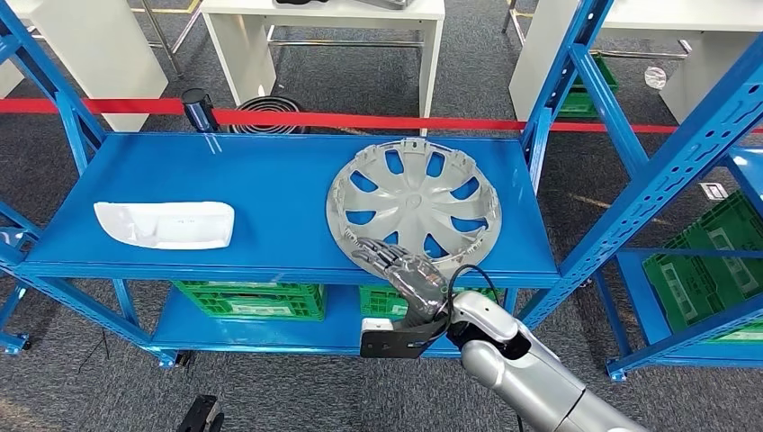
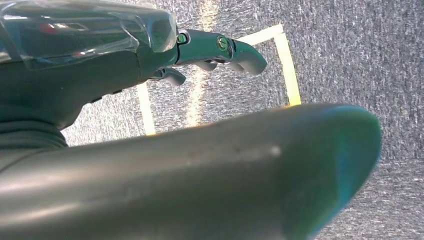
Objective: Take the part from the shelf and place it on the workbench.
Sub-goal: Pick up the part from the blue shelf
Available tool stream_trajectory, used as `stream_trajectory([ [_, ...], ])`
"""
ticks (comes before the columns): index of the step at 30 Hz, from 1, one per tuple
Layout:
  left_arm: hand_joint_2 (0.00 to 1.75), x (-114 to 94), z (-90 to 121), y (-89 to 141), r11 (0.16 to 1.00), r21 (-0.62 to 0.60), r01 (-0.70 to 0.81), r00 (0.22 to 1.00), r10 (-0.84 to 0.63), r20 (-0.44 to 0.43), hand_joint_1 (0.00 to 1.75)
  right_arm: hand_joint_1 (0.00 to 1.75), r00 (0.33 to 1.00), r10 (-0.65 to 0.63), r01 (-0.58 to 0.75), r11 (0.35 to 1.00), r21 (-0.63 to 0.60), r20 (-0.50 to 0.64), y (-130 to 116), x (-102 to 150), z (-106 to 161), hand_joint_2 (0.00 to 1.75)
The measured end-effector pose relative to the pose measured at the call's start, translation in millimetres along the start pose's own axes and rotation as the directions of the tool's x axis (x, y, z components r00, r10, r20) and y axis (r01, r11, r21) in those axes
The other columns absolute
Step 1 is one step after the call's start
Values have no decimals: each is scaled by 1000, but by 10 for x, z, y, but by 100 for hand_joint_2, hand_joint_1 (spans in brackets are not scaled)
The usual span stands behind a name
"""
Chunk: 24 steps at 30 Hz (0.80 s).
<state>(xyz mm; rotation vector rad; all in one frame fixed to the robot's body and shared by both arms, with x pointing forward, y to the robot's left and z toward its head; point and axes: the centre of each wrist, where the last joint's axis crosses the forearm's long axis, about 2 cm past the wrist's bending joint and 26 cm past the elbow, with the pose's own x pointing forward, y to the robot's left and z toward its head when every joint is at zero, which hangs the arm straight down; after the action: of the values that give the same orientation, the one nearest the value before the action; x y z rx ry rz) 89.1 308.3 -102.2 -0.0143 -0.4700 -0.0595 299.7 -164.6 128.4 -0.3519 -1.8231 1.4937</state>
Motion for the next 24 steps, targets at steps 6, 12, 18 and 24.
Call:
stream_trajectory([
  [6,0,-11,3,-8,1000,1,-5,1000,5,4,0,0,1000,17,-17,999,44,2,52,-17,-8,175],
  [12,0,-25,7,7,1000,3,-12,1000,12,5,0,0,998,59,-59,995,84,5,74,-48,-36,175],
  [18,0,-47,15,18,1000,5,-11,1000,11,1,0,0,996,84,-83,989,121,-5,125,-106,-35,175],
  [24,0,-58,19,36,1000,6,-13,1000,13,3,0,0,993,111,-106,986,132,-28,115,-198,-48,175],
])
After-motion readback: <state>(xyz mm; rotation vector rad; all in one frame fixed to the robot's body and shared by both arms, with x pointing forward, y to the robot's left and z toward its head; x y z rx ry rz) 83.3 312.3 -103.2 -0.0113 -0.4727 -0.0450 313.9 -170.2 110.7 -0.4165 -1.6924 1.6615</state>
